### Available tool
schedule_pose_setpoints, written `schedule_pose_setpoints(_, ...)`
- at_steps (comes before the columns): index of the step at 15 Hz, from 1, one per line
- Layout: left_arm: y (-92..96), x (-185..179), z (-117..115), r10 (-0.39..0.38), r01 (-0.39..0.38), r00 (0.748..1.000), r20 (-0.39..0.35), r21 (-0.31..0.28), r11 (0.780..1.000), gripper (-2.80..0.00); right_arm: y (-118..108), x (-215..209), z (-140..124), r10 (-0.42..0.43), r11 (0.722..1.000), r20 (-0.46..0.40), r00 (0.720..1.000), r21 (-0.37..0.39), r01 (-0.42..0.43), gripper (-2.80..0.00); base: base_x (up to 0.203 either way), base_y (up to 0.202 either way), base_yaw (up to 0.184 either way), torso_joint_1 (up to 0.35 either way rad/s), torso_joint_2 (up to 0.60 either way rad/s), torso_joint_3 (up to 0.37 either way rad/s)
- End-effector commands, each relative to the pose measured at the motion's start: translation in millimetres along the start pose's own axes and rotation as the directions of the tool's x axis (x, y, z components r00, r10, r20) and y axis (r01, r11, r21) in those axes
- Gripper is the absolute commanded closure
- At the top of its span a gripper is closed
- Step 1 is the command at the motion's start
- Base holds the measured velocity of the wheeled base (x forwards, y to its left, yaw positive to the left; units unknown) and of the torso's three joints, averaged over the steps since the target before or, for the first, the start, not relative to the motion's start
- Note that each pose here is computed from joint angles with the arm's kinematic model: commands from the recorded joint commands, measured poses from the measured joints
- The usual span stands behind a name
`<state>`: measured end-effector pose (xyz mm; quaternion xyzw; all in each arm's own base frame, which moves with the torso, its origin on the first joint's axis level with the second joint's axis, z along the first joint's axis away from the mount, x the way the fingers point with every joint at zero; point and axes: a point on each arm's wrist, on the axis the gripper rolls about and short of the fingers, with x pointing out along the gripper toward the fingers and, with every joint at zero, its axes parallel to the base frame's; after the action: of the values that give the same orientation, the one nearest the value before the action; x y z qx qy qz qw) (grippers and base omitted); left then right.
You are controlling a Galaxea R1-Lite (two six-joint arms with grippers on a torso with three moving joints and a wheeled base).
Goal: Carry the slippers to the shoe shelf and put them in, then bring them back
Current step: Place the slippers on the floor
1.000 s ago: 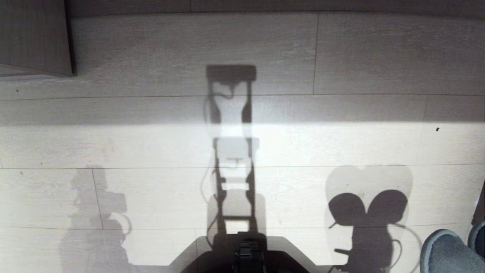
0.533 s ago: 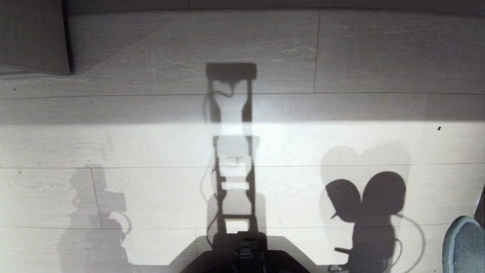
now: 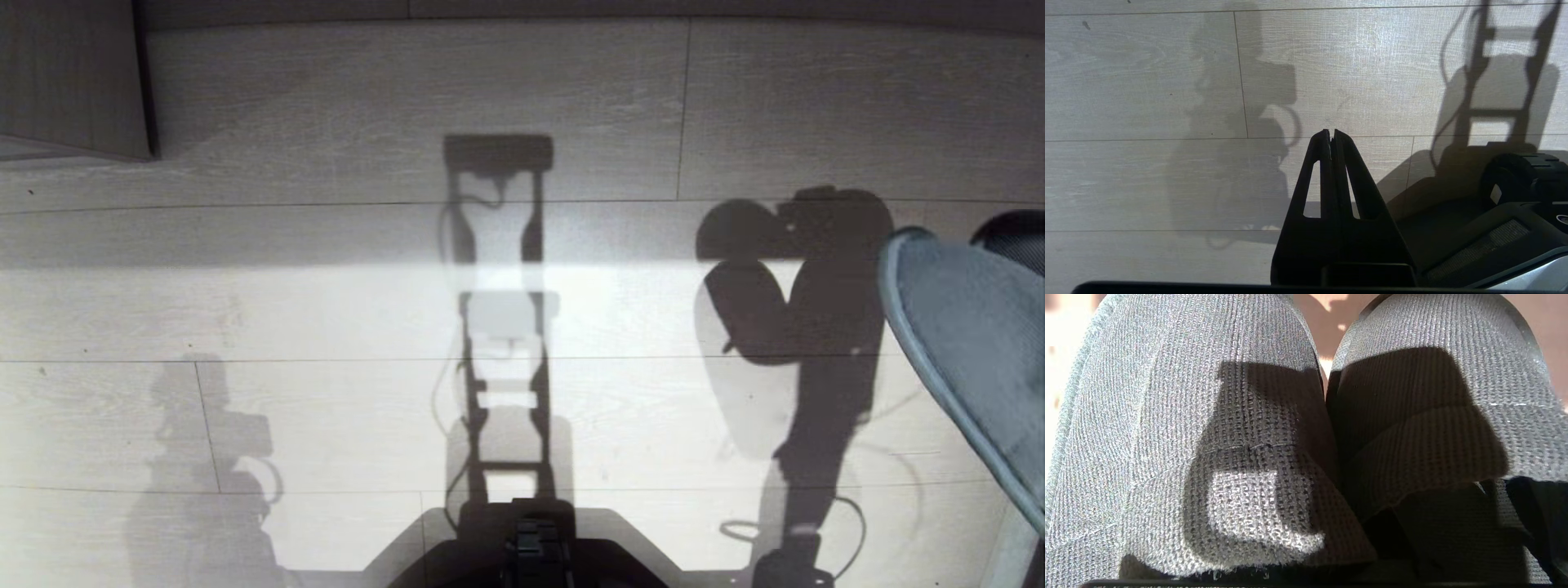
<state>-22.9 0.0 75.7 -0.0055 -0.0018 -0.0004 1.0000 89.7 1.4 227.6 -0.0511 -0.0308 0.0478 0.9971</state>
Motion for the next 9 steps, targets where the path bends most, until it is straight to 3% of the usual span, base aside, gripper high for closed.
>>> schedule_pose_setpoints(1, 0.0, 0.1, 0.0, -0.001, 0.001, 1.0, -0.001, 0.0, 1.0, 0.0, -8.5, 81.2, -6.7, 0.002, 1.0, -0.059, 0.998, 0.006, -0.001, 0.0, 0.0, 0.0, 0.0, 0.0, 0.0, 0.0)
schedule_pose_setpoints(5, 0.0, 0.1, 0.0, -0.001, 0.001, 1.0, -0.001, 0.0, 1.0, 0.0, -19.3, 164.8, 4.6, -0.043, 0.999, 0.149, 0.988, -0.012, 0.045, 0.0, 0.0, 0.0, 0.0, 0.0, 0.0, 0.0)
schedule_pose_setpoints(7, 0.0, 0.1, 0.0, -0.001, 0.001, 1.0, -0.001, 0.0, 1.0, 0.0, -23.5, 191.4, 19.0, -0.061, 0.998, 0.289, 0.955, -0.016, 0.068, 0.0, 0.0, 0.0, 0.0, 0.0, 0.0, 0.0)
schedule_pose_setpoints(9, 0.0, 0.1, 0.0, -0.001, 0.001, 1.0, -0.001, 0.0, 1.0, 0.0, -25.7, 208.7, 22.4, -0.071, 0.997, 0.368, 0.927, -0.002, 0.077, 0.0, 0.0, 0.0, 0.0, 0.0, 0.0, 0.0)
